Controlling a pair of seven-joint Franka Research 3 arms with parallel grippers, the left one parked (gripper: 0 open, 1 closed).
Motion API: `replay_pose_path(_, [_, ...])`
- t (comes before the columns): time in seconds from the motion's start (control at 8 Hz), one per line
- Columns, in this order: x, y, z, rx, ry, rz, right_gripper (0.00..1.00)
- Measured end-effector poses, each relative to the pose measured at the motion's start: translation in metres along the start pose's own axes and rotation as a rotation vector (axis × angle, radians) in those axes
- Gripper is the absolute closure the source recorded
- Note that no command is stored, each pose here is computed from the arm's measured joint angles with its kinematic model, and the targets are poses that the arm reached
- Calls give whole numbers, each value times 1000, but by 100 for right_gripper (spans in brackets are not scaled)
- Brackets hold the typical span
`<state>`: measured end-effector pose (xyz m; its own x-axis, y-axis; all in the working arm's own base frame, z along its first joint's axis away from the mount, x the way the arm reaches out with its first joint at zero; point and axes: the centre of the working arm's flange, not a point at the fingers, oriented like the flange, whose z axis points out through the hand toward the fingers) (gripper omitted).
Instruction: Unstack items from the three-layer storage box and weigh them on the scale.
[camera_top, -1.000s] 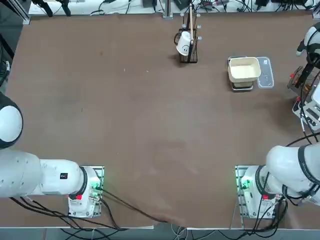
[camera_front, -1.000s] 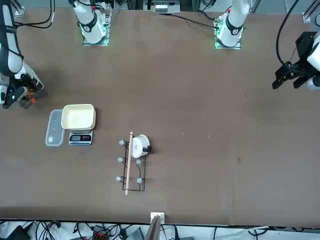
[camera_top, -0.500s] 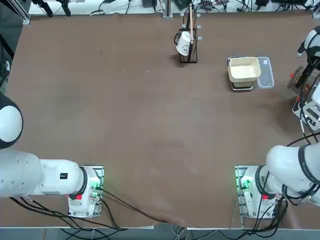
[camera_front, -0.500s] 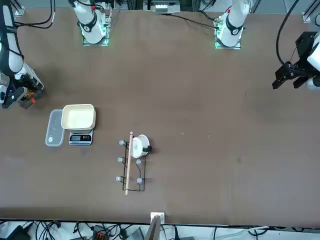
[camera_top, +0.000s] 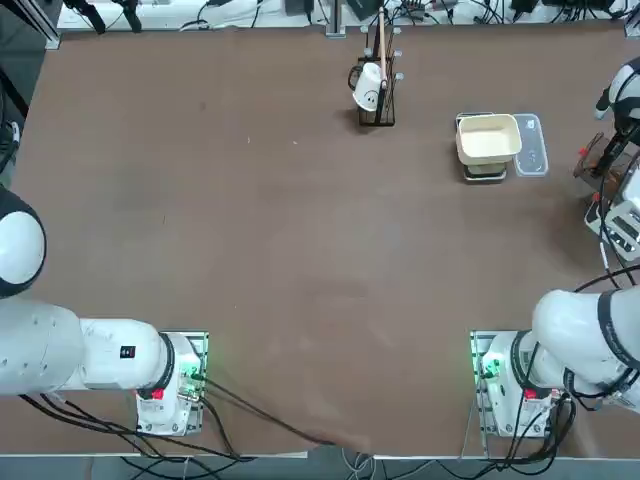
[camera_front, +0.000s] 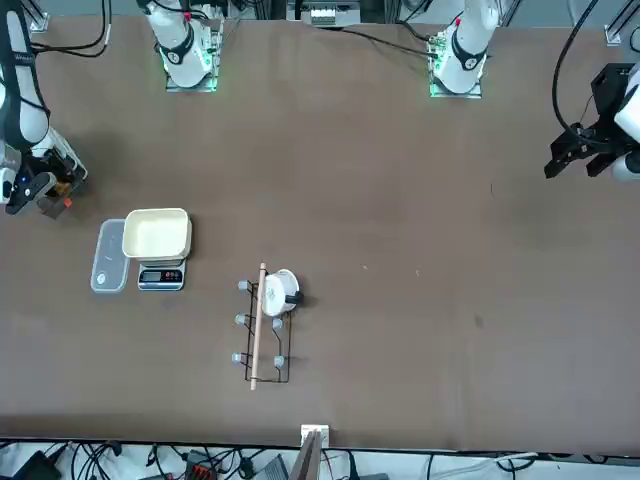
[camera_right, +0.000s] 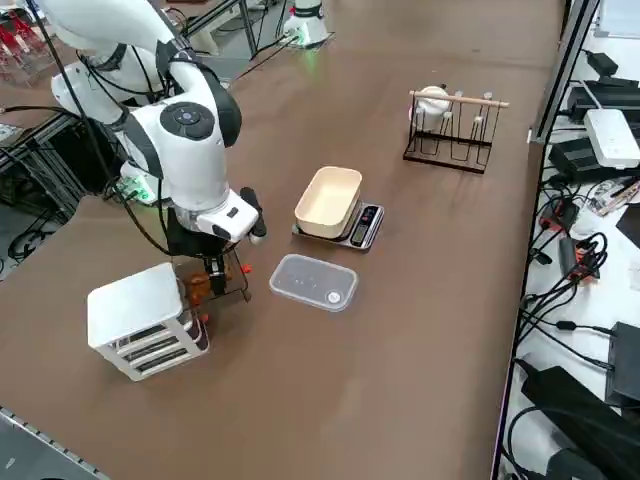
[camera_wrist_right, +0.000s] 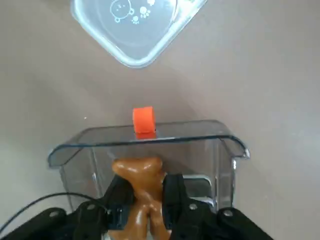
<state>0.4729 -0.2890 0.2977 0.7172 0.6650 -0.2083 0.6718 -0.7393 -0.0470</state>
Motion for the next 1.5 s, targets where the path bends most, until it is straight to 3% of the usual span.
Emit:
replay_pose_path(0.5, [12,-6,-33,16,3,16,65])
replay_pose_path(0.88, [35,-16,-99,41,96,125,65])
replay_pose_path(1.12, [79,-38,-122,98,130,254,65])
replay_pose_path(1.5, [164,-79,-106,151,97,495,65])
